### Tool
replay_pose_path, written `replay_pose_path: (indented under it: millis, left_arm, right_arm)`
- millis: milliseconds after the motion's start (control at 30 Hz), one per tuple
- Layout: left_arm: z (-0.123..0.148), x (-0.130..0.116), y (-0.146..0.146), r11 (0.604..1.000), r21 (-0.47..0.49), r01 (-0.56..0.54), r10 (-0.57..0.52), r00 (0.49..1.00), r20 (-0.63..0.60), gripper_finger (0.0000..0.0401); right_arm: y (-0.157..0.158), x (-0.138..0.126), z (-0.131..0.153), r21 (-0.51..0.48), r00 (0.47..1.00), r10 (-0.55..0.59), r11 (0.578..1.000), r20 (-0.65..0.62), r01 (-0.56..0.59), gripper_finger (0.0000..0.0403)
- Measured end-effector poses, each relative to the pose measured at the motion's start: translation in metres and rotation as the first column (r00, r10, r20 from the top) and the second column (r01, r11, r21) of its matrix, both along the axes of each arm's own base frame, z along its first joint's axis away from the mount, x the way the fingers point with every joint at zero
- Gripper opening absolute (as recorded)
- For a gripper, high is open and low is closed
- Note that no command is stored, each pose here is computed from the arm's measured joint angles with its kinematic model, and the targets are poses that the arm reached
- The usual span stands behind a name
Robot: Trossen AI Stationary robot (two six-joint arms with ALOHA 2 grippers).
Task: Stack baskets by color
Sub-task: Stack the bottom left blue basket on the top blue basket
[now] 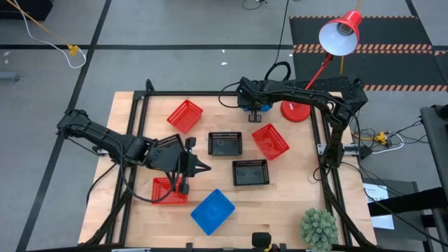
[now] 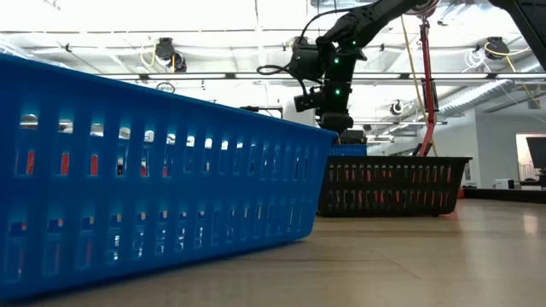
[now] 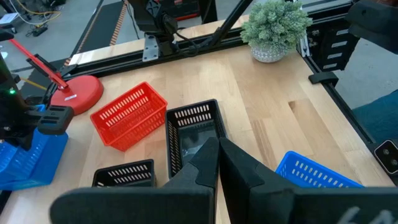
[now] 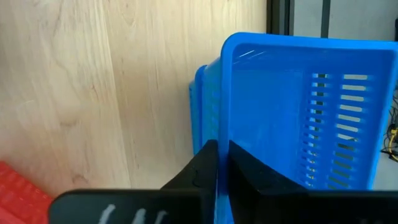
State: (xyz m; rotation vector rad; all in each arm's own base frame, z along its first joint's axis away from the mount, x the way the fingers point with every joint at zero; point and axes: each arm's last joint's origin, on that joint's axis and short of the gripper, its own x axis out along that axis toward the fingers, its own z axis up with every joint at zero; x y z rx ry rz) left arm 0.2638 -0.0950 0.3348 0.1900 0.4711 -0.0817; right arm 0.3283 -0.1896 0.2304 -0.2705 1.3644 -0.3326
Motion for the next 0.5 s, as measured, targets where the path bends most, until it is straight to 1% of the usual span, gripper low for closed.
replay_pose_path:
  millis: [500]
  left_arm:
    - [-0.0001, 0.0001, 0.0000, 1.000, -0.003, -0.001, 0.001, 1.000, 0.000, 0.0017]
  right_arm:
    - [-0.0005, 0.0000, 0.0001, -0.005, 1.000, 0.008, 1.000, -0.003, -0.008, 0.0029]
